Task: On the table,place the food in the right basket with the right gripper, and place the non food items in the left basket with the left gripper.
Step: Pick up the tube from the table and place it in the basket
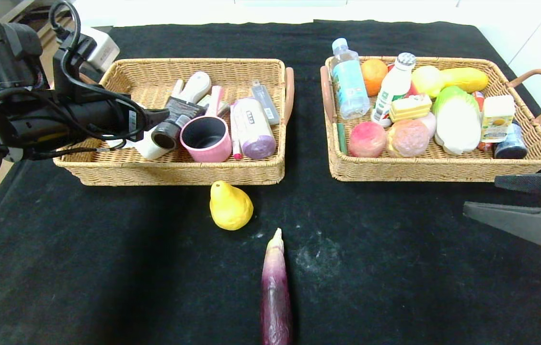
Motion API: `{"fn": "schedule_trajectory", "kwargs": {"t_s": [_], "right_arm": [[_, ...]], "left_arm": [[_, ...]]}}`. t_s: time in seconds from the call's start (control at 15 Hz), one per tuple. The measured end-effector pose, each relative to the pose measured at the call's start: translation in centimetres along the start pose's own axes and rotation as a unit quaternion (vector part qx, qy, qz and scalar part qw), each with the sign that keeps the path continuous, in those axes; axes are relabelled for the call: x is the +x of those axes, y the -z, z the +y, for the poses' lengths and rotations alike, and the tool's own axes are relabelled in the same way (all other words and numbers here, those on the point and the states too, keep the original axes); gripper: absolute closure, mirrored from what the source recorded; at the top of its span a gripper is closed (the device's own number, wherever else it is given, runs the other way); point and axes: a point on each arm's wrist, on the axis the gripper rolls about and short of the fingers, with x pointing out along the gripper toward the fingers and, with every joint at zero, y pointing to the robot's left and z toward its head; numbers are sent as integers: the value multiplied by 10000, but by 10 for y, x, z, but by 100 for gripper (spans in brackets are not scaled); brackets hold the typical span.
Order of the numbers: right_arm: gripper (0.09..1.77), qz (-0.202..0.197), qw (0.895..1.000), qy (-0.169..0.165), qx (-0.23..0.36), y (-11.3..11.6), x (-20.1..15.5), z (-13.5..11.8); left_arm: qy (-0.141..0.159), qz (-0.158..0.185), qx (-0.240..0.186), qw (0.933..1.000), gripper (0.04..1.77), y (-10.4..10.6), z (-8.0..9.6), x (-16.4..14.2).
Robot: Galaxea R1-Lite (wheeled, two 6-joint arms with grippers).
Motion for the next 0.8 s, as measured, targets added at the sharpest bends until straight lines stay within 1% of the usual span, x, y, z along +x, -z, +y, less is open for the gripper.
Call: {"fn": "schedule_trajectory", "kwargs": {"t_s": [0.27, 0.53, 0.6, 0.67, 0.8], "right_arm": [[15, -2, 10000, 0, 1, 0, 0, 0], [15, -4, 10000, -2, 0, 0, 0, 0], [15, -6, 10000, -5, -4, 0, 0, 0], [15, -10, 10000, -2, -3, 0, 0, 0], [15, -17, 10000, -4, -5, 0, -1, 0]], "left_arm": [[-1, 8, -1, 10000, 37, 0, 0, -1], [3, 5, -20, 10000, 26, -3, -3, -6], [27, 61, -44, 10000, 24, -3, -5, -8], [87, 212, -105, 9997, 22, -3, -7, -12], [187, 421, -376, 9982, 20, -9, -11, -22]]}}
